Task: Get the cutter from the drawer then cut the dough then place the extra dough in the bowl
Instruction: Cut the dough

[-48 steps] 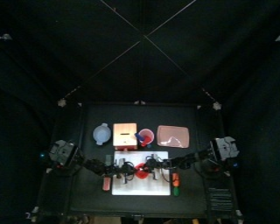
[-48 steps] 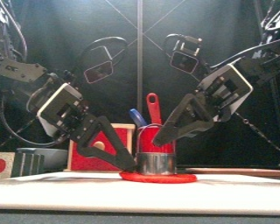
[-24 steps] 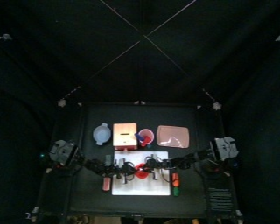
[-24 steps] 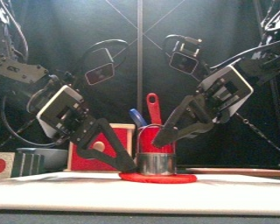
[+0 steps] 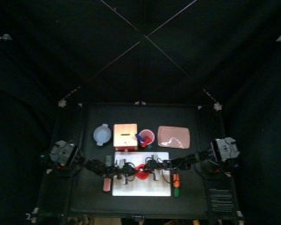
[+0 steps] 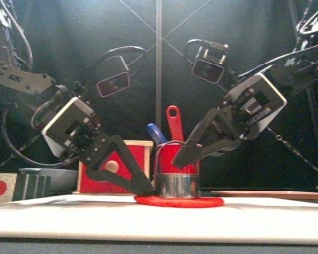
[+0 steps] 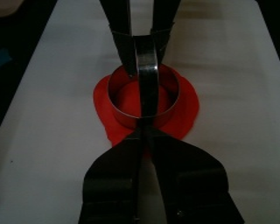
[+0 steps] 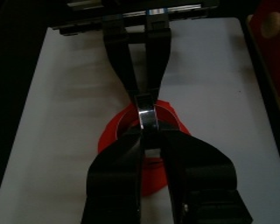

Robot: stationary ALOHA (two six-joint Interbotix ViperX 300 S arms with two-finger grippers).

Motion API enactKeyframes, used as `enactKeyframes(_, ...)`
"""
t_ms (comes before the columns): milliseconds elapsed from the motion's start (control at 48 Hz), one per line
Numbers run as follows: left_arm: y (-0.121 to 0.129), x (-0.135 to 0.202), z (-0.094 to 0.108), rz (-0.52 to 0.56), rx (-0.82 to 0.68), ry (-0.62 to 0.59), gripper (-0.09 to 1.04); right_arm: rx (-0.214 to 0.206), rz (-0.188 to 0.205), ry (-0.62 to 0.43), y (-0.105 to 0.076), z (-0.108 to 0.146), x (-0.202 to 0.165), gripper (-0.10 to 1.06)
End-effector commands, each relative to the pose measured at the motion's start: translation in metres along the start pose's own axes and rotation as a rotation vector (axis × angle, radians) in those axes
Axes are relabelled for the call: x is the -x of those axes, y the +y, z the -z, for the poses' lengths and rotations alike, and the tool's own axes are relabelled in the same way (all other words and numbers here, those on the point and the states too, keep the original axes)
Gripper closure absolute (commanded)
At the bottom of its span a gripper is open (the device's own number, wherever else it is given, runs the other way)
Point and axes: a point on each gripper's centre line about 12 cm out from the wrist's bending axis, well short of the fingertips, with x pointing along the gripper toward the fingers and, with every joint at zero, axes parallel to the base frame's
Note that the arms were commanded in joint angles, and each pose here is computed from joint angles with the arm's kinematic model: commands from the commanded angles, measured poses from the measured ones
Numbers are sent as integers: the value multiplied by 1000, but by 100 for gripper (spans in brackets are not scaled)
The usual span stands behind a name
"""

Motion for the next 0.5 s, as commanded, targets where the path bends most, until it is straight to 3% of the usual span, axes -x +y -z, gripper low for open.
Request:
enactKeyframes(21,1,-1,-7,-2,9,-15,39,-11,2,-48,-1,-16,3,47)
enactKeyframes(500,1,-1,-6,-2,12,-11,39,-27,27,-91,-12,-27,21,47)
